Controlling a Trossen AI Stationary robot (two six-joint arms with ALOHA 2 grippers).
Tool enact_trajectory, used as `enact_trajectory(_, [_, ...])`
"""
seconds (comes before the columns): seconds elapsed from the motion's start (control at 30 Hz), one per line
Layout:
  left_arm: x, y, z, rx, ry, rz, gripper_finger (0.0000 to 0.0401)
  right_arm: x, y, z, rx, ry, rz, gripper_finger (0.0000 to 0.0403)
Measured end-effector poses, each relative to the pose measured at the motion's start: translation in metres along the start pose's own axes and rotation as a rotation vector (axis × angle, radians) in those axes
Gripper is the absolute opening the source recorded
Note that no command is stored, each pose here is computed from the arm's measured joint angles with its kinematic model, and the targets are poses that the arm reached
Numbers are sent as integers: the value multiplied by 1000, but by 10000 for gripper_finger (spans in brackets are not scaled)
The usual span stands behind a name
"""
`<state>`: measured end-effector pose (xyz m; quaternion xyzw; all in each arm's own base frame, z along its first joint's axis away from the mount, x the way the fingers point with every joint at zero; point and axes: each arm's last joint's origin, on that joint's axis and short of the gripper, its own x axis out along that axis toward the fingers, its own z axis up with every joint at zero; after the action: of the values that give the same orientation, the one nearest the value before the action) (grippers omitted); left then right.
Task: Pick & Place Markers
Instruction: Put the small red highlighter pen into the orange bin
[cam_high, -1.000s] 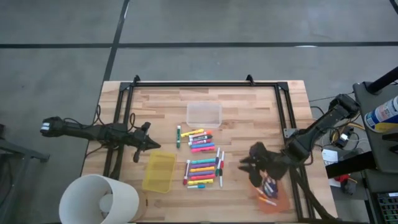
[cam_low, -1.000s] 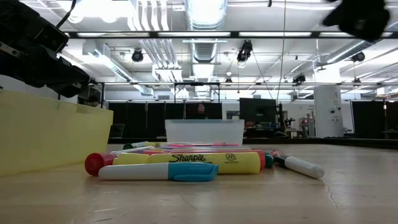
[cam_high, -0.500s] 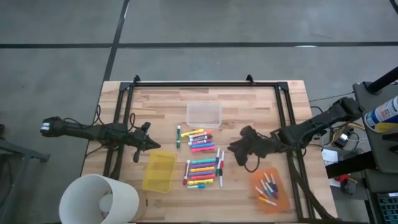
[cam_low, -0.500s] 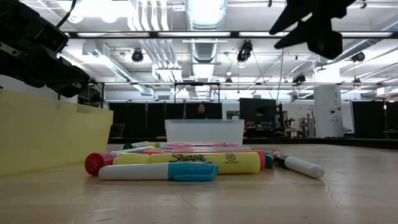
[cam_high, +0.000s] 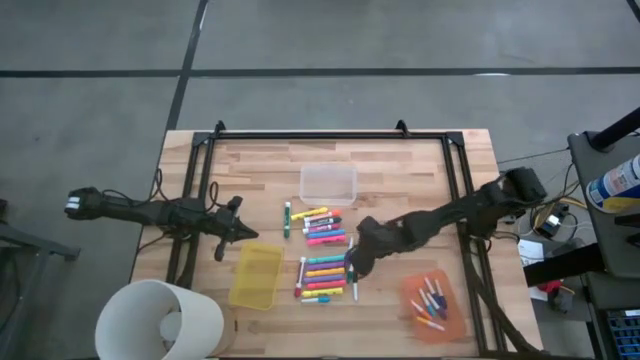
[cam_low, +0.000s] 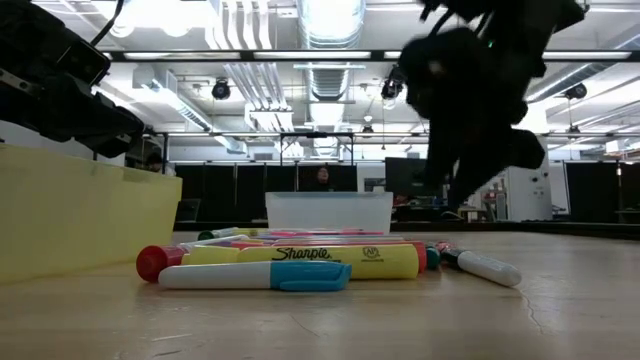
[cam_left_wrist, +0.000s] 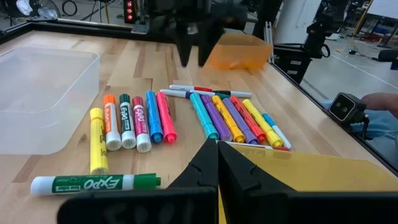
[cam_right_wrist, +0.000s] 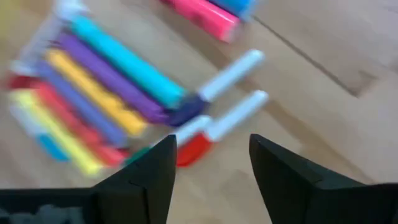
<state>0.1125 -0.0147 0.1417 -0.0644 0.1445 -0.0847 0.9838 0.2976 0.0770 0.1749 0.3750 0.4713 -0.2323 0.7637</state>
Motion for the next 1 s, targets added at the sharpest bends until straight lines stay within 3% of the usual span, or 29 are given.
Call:
enact_trajectory(0.2, [0,0,0,0,0,0,0,15,9,10,-24,57,-164,199])
enact_trajectory(0.53, [0,0,0,0,0,0,0,35,14,22,-57,108,-259,192])
enact_trajectory(1.0, [0,0,0,0,1,0,0,44,2,24,10,131,-245,153])
